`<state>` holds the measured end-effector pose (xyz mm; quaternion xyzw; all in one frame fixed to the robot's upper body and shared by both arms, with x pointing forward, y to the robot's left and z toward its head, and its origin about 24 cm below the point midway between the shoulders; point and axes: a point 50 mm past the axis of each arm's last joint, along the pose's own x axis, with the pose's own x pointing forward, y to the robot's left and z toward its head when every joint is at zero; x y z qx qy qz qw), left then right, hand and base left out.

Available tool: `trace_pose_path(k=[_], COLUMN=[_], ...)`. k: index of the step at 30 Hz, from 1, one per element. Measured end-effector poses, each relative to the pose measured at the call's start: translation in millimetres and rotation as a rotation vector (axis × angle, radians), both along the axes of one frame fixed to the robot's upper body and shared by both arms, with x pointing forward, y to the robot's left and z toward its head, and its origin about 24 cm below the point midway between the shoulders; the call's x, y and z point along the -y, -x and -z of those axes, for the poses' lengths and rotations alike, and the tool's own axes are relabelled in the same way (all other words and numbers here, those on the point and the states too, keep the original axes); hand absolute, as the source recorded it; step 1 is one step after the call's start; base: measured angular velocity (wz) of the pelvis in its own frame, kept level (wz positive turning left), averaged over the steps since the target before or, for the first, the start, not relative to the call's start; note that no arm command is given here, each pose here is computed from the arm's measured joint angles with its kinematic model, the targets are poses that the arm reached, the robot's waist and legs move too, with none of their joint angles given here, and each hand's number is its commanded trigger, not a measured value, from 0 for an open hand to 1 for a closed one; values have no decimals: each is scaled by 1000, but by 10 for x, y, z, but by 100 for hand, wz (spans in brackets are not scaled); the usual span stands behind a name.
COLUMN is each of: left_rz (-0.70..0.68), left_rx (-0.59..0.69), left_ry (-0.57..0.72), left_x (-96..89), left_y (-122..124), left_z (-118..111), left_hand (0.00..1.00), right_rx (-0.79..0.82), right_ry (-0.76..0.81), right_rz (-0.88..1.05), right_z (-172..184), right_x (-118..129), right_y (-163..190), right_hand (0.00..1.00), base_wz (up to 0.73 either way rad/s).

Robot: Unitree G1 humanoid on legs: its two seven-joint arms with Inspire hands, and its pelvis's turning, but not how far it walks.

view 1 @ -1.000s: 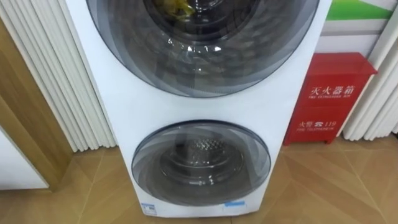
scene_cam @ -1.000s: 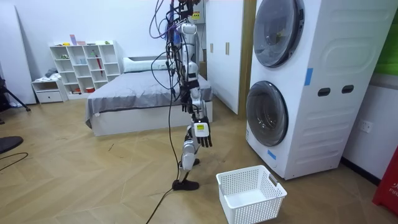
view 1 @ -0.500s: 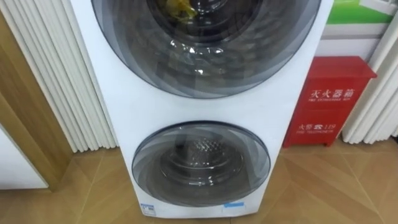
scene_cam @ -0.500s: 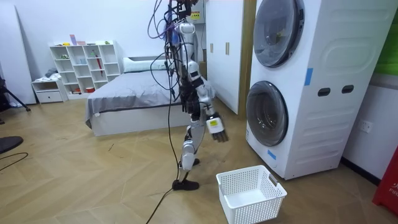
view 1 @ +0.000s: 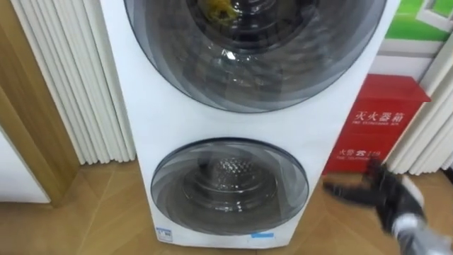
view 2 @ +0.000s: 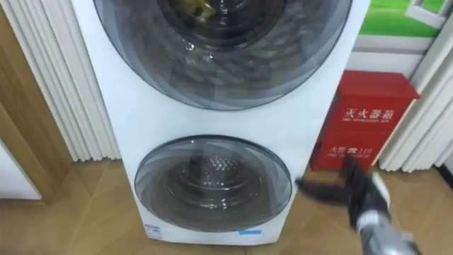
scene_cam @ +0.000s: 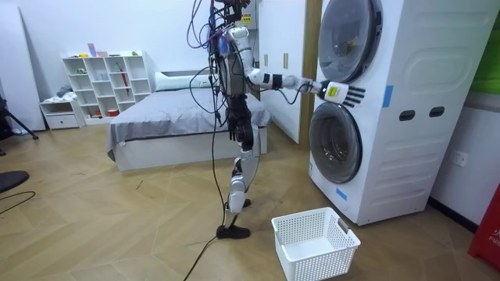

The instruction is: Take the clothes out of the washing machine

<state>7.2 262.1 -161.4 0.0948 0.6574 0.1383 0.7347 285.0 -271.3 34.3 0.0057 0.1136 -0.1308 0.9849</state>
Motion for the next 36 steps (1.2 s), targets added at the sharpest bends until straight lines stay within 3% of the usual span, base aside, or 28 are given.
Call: trace_pose_path(k=[6,11,22,36], left_rz=[29,-15,24,45], left_rx=[15,-21,-45,-92], left_ry=[-34,-52,-56,-59], left_x=[-54,-121,-122,-152], left_y=[-74,9,-47,74], left_z=[-34,-48,-60,-82], left_hand=[0,0,0,0], right_rx=[119,207,157,141], right_ry=[22,78,37,57], right_rz=[33,41,62,86], right_z=[-406,-751,-868,-1108], right_x=[42,109,136,173], right_y=[-253,-370,-591,-672], right_hand=[0,0,0,0], base_wz=[-1,22,4,1])
